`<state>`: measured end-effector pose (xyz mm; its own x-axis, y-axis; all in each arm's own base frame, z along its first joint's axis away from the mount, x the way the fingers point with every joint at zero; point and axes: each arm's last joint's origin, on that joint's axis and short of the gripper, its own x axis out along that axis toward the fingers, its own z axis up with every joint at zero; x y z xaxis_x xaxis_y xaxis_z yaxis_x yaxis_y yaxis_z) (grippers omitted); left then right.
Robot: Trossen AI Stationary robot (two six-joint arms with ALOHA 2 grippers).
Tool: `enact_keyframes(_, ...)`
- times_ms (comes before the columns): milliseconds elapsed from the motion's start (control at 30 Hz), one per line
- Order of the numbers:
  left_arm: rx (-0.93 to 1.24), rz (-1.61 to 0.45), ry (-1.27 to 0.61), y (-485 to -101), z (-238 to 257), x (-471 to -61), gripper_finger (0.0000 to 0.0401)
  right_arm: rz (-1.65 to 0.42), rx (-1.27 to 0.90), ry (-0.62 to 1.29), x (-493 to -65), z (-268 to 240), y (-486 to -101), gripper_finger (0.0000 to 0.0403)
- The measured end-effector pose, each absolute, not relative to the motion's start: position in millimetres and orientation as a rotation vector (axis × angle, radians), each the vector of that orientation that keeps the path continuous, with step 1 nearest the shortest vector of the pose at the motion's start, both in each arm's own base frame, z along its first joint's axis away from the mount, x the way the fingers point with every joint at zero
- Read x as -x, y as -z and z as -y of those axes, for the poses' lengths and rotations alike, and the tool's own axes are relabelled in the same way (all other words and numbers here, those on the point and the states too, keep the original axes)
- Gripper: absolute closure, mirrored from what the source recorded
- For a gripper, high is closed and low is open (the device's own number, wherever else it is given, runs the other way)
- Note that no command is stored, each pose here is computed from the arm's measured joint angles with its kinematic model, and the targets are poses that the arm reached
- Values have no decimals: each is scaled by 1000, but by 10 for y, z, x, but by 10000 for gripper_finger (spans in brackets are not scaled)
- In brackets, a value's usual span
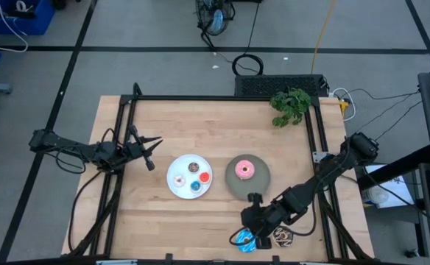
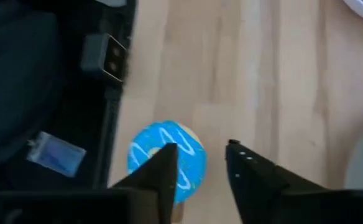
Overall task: Pick & Place donuts
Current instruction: Put the big black doughnut on the gray plate
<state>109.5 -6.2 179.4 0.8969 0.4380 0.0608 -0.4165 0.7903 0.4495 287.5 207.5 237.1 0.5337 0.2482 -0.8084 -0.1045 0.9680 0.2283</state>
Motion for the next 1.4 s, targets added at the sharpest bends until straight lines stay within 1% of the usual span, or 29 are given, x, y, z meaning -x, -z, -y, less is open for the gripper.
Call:
enact_keyframes(133,-473,-52,-459,-1789,62,-1096,345,-993,-152,-211,-2871,-2070,-2367,220)
enact_keyframes(267,-476,-56,-458,-1784,62,-1096,345,-1101,-191,-184,-2800,-2036,-2327,196)
enact_keyframes(433,-475,-59,-458,-1781,62,-1096,345,-1388,-372,-82,-2574,-1999,-2281,198)
enact_keyframes(500,-475,-59,-457,-1781,62,-1096,345,-1455,-399,-27,-2467,-2048,-2243,203)
enact_keyframes(700,-476,-60,-457,-1780,62,-1096,345,-1491,-380,4,-2220,-2216,-2088,206)
enact_keyframes(833,-475,-59,-457,-1781,62,-1096,345,-1440,-324,54,-2116,-2257,-1991,206)
enact_keyframes(933,-476,-60,-457,-1781,62,-1096,345,-1466,-310,96,-2016,-2248,-1885,204)
enact_keyframes(1067,-477,-60,-457,-1781,62,-1096,345,-1521,-348,161,-1918,-2210,-1750,204)
enact_keyframes(1267,-478,-60,-457,-1781,62,-1096,345,-1478,-419,69,-1910,-2242,-1581,205)
enact_keyframes(1400,-478,-60,-458,-1781,62,-1096,345,-1489,-447,52,-1908,-2242,-1549,206)
